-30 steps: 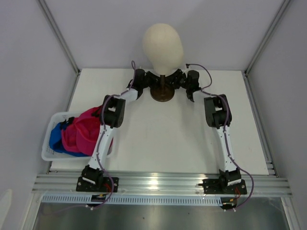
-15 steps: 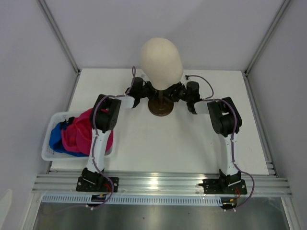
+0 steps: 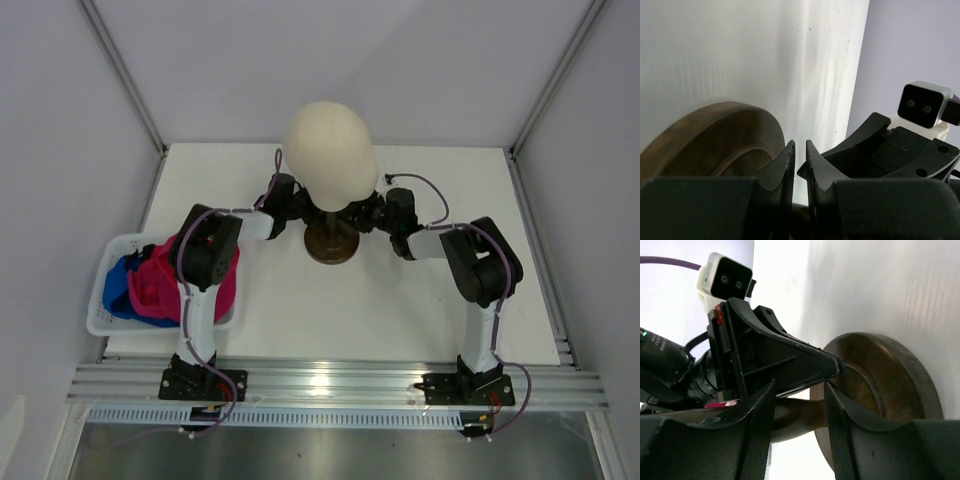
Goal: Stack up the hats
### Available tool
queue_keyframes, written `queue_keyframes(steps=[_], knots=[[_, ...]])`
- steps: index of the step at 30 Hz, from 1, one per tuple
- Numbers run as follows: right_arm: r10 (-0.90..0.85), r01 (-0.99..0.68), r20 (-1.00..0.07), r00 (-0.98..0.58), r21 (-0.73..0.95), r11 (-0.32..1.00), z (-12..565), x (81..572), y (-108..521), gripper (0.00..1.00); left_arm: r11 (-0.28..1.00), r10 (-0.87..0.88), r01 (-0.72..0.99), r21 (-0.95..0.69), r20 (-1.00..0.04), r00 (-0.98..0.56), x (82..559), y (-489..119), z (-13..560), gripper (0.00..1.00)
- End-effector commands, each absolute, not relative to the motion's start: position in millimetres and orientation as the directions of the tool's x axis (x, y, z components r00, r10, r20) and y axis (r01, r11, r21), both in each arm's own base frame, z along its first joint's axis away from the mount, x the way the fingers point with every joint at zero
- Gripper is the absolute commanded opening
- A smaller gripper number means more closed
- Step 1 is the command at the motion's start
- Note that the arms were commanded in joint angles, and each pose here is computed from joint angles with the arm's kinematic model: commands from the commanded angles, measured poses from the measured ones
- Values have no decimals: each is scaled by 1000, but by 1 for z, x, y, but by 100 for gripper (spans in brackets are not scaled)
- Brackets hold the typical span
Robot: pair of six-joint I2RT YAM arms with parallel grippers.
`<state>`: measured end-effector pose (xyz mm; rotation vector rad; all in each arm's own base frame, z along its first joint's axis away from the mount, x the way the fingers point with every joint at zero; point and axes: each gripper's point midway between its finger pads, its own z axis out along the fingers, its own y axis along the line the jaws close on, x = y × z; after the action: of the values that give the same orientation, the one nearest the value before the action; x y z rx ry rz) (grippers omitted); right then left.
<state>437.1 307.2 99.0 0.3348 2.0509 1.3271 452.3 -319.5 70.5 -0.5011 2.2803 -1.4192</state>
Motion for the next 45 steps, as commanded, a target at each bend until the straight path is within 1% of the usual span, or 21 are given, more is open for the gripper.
queue_keyframes(steps=[1, 5, 8, 9, 13, 14, 16, 20, 21, 22, 23, 24, 26, 27, 31, 34, 35, 36, 39, 41, 45], knots=[[501, -189, -431, -750, 867, 462, 110, 418, 312, 47, 437, -462, 41, -899, -263, -847, 443, -323, 114, 17], [478, -186, -450, -755, 845, 502, 104, 415, 306, 56, 510, -468, 22, -860, -298, -832, 440, -310, 112, 20], [467, -175, -471, -749, 819, 546, 106, 422, 294, 70, 561, -472, -2, -828, -318, -823, 444, -295, 113, 31], [458, -182, -487, -744, 806, 562, 107, 424, 289, 76, 575, -486, -20, -818, -321, -813, 446, -288, 113, 37], [480, -146, -460, -747, 818, 556, 120, 436, 258, 80, 573, -563, -92, -814, -310, -766, 455, -244, 117, 49], [494, -136, -454, -742, 822, 553, 122, 438, 249, 81, 563, -573, -73, -823, -325, -752, 456, -237, 131, 55], [527, -111, -450, -721, 826, 553, 131, 441, 224, 82, 571, -590, -91, -816, -331, -737, 454, -214, 133, 59], [508, -105, -506, -697, 773, 626, 145, 434, 184, 90, 614, -587, -48, -788, -416, -695, 441, -177, 175, 76], [498, -54, -488, -717, 751, 658, 138, 426, 174, 95, 627, -588, -80, -775, -404, -701, 432, -165, 175, 77], [456, -76, -538, -709, 701, 709, 138, 423, 166, 100, 637, -589, -80, -767, -417, -692, 425, -158, 181, 81], [437, -97, -575, -692, 674, 732, 152, 417, 160, 99, 654, -583, -64, -754, -448, -677, 419, -151, 190, 92], [415, -68, -563, -714, 647, 760, 148, 404, 154, 99, 661, -593, -48, -749, -481, -646, 404, -139, 215, 99], [380, -97, -641, -667, 580, 809, 168, 394, 140, 99, 698, -605, -77, -712, -528, -596, 386, -116, 221, 100], [372, -64, -642, -671, 549, 833, 164, 385, 132, 100, 706, -619, -59, -706, -574, -537, 372, -100, 246, 99], [373, -22, -689, -622, 492, 871, 185, 362, 103, 100, 770, -604, -103, -630, -667, -437, 321, -54, 273, 99], [350, -52, -751, -559, 454, 890, 214, 346, 87, 100, 874, -477, -75, -481, -815, -328, 286, -30, 307, 99], [302, -118, -813, -497, 409, 905, 239, 333, 84, 99, 890, -454, -202, -408, -828, -328, 252, -8, 305, 100], [288, -126, -820, -494, 396, 910, 239, 333, 84, 99, 886, -451, -256, -386, -848, -280, 252, 5, 314, 100], [285, -175, -865, -412, 382, 907, 270, 319, 85, 100, 842, -449, -441, -310, -857, -253, 210, 37, 316, 100], [308, -214, -875, -374, 404, 889, 286, 310, 90, 99, 832, -434, -482, -274, -864, -257, 191, 45, 312, 100], [327, -384, -886, -329, 442, 811, 304, 297, 117, 100, 802, -444, -563, -201, -831, -336, 165, 54, 272, 99]])
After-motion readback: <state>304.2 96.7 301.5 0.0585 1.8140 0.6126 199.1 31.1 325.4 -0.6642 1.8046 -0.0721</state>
